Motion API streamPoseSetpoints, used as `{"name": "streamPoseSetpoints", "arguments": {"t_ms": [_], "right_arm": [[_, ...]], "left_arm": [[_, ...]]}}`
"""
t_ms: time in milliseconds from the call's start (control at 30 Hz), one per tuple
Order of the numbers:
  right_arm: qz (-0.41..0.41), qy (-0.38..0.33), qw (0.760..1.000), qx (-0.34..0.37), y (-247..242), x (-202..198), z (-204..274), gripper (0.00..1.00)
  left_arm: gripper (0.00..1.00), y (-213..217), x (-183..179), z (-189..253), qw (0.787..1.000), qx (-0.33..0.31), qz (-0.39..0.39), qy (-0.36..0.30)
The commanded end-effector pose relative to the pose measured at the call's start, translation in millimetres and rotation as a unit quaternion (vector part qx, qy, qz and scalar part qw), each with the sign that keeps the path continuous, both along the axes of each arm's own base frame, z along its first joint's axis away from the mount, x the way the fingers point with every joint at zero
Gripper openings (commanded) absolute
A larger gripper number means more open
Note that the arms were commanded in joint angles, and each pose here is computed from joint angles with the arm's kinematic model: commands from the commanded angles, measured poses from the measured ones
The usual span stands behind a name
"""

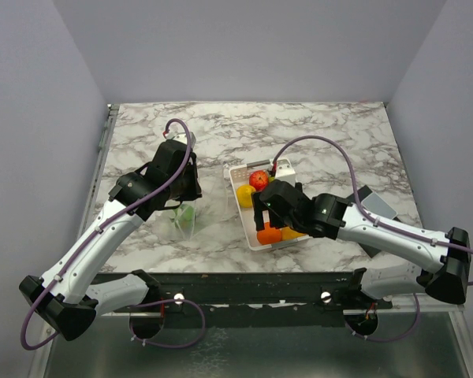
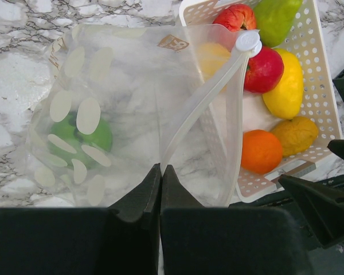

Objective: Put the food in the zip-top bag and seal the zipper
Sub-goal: Pick up the fake fruit from the bin.

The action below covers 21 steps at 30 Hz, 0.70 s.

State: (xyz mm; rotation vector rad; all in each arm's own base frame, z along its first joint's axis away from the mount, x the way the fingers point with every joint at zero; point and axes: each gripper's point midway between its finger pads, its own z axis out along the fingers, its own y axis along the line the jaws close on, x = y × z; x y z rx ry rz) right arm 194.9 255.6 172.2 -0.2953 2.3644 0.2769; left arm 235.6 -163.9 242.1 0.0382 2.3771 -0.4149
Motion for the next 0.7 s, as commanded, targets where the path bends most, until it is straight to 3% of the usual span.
{"name": "streamPoseSetpoints", "arguments": {"t_ms": [0, 667], "right_arm": [[0.000, 0.045, 0.998, -0.035, -4.5, -8.0, -29.3, 0.95], [0.008, 0.145, 0.984, -0.104, -5.9, -11.4, -100.1, 0.97]], "left_arm": [[0.00, 1.0, 2.3, 0.2, 1.000, 0.003, 0.002, -0.008], [0.00, 3.1, 0.1, -6.0, 1.000, 0.011, -0.003, -0.005]]}}
